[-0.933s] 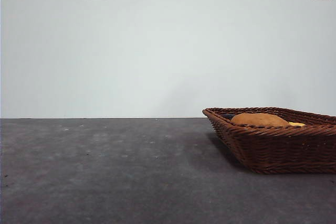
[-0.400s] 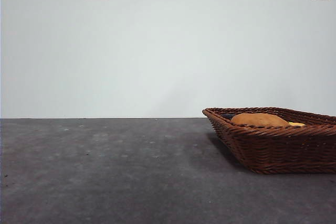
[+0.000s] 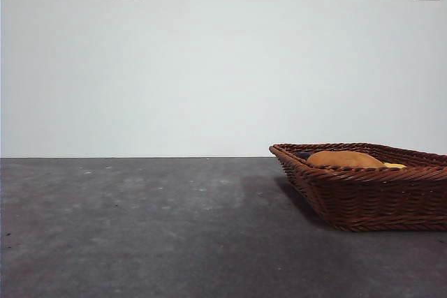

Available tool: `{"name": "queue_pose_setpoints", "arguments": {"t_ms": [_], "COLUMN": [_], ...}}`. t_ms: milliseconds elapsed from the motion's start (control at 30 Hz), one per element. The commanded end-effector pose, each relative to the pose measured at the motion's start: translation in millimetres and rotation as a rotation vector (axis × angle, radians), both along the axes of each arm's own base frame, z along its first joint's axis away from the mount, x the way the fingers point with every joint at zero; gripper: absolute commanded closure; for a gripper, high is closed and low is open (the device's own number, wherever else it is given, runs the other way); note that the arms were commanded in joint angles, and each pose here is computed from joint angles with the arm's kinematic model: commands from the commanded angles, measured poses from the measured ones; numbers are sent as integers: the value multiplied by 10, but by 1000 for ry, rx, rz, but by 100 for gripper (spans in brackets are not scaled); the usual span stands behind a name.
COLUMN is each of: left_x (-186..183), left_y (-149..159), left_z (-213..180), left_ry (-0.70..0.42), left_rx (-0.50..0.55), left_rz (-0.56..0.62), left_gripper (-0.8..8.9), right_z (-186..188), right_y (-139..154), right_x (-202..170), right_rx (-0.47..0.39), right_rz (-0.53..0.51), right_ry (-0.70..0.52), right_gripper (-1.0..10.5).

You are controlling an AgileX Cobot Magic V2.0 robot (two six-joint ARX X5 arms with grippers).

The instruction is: Help me put the vegetables on the table into the basket

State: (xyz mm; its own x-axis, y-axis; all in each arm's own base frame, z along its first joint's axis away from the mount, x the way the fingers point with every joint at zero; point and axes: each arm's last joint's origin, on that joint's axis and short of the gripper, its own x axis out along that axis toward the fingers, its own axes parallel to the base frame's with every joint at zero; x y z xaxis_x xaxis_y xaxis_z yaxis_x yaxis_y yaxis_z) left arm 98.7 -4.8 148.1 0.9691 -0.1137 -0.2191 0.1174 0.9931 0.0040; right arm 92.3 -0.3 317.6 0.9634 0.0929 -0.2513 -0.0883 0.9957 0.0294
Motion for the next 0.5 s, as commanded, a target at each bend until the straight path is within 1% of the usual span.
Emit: {"name": "queue_pose_setpoints", "arguments": {"t_ms": [33, 167, 267, 500], "left_x": [4, 4, 4, 4], "left_y": [2, 2, 2, 2], "left_z": [-31, -31, -31, -31], "left_ry": [6, 6, 6, 5], "left_rx": [-7, -7, -7, -7], "left_rz": [2, 2, 1, 1], "left_gripper": [817, 817, 817, 817], "right_z": [-509, -1001, -1280, -1646], "right_y": [-1, -4, -4, 15], "right_x": [22, 30, 23, 5], "right_rx": [90, 130, 153, 152], "right_rz": [-26, -44, -50, -31], "right_ry": [2, -1, 9, 22], "right_gripper": [945, 945, 945, 945]}}
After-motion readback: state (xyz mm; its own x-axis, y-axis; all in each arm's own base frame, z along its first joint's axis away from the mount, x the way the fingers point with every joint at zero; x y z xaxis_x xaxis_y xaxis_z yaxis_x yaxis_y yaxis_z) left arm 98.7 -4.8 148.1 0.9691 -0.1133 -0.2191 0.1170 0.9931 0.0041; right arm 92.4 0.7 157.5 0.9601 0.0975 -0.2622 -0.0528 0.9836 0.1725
